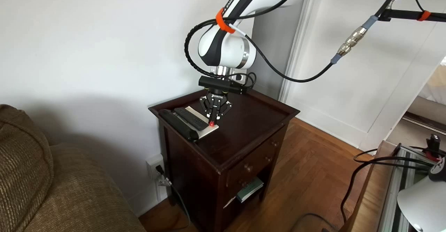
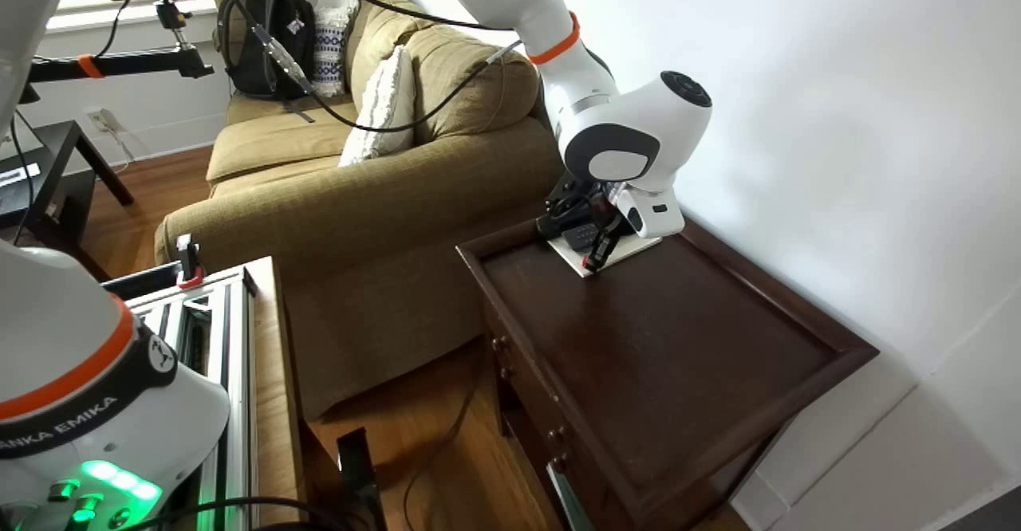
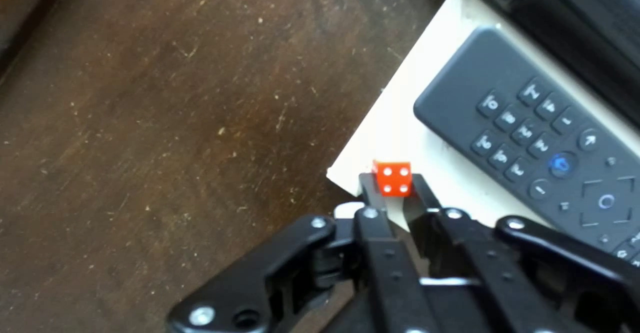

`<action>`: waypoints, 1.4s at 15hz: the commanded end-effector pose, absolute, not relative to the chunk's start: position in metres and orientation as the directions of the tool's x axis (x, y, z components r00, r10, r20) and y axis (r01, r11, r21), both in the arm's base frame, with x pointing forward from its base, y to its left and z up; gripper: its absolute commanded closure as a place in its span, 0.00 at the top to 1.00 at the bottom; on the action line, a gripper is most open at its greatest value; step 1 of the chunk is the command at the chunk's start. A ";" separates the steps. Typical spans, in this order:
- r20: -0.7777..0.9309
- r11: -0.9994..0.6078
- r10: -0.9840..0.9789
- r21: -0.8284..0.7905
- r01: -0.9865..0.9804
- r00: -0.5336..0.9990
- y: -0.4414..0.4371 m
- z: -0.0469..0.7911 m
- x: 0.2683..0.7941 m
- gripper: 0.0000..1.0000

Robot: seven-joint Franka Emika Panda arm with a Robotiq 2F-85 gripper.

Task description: Move the orange object to the right

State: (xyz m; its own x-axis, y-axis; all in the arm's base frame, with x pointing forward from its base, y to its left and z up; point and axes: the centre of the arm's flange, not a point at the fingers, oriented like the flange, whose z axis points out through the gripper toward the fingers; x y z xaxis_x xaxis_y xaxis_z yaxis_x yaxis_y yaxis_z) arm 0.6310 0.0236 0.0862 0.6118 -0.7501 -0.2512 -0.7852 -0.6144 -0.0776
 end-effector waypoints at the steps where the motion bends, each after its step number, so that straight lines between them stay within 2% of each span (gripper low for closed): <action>1: -0.268 -0.599 -0.758 -0.073 -0.797 0.594 0.025 0.080 0.637 0.04; 6: -0.207 -0.634 -0.744 -0.083 -0.769 0.636 0.023 0.117 0.623 0.04; 10: -0.079 -0.679 -0.729 -0.047 -0.733 0.680 0.013 0.154 0.613 0.04; 15: 0.088 -0.790 -0.609 0.021 -0.613 0.788 0.007 0.182 0.602 0.04; 21: 0.213 -0.844 -0.511 0.061 -0.533 0.833 0.012 0.190 0.577 0.04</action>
